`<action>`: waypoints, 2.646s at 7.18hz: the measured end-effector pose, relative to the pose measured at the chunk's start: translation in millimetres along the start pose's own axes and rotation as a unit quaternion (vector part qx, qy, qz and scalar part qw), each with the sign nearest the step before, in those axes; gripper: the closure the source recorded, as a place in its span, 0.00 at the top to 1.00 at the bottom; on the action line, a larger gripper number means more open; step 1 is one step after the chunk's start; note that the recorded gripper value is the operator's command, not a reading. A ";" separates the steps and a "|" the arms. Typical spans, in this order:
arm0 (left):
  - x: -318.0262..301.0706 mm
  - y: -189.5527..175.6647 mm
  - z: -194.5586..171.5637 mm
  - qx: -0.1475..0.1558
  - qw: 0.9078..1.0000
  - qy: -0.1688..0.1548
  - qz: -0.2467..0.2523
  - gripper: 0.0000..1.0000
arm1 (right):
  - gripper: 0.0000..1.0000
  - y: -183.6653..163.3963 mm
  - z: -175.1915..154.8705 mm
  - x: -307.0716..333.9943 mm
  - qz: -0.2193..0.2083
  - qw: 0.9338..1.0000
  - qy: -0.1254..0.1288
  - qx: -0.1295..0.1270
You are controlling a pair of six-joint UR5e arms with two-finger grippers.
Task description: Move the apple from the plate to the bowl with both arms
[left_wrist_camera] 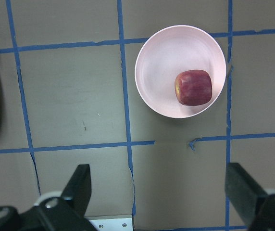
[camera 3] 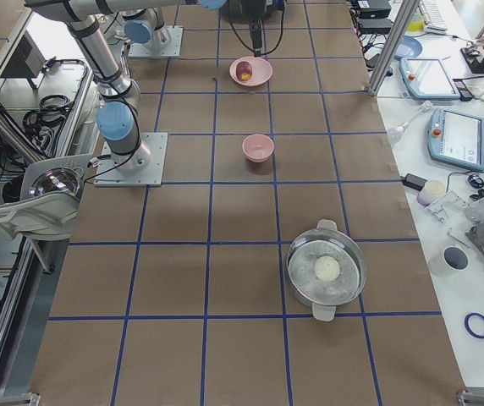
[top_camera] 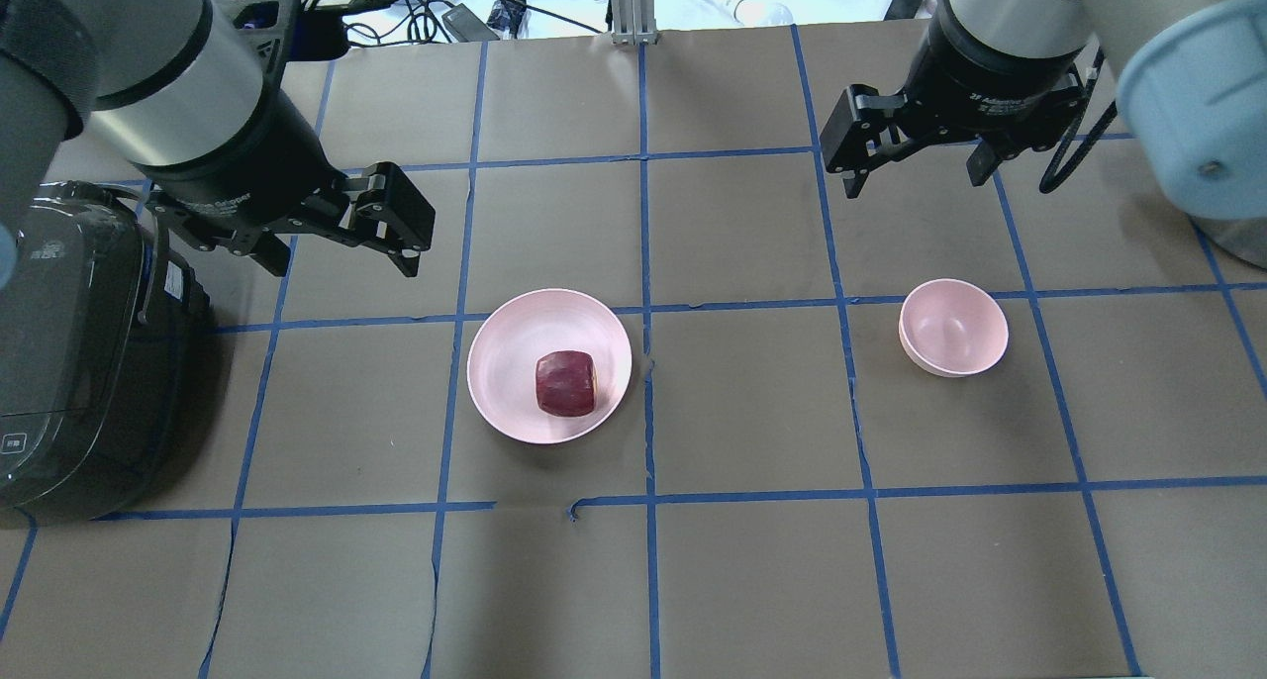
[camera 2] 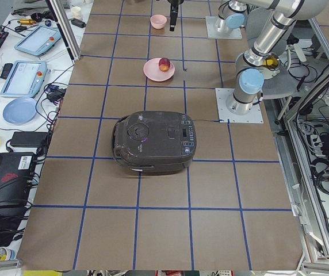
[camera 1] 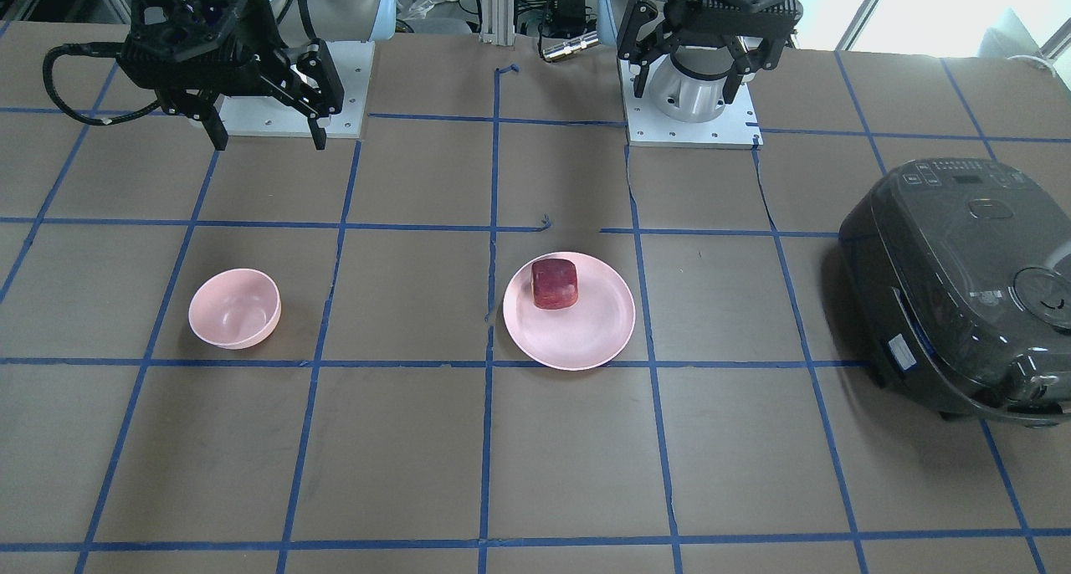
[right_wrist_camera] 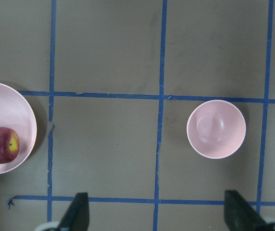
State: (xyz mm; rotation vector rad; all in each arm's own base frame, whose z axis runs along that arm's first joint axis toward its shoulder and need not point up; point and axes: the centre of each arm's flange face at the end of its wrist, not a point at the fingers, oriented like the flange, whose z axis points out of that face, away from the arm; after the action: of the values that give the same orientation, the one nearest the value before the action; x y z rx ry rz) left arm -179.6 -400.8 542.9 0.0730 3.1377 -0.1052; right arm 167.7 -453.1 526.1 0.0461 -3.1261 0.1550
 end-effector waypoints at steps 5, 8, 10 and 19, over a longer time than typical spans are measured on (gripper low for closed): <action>-7.8 -27.6 -10.6 0.000 1.000 0.002 -0.012 1.00 | 1.00 1.6 7.8 6.2 0.031 0.999 0.007 -0.025; -7.4 -64.7 -26.3 -0.008 1.000 -0.001 -0.013 1.00 | 1.00 0.2 9.2 11.1 0.036 0.999 0.008 -0.027; -5.5 -73.3 -19.6 -0.015 1.000 0.002 -0.012 1.00 | 1.00 -0.9 8.0 12.9 0.038 0.999 0.008 -0.024; 76.6 -74.7 177.0 -0.018 0.995 0.003 -0.094 1.00 | 1.00 -57.4 80.9 148.8 0.162 0.984 0.010 -0.069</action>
State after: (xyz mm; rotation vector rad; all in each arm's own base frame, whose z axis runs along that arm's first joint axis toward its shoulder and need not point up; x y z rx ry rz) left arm -259.6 -483.5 371.1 -0.2224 3.1434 -0.0481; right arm 19.9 -522.5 453.2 -0.4637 -3.0887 -0.0600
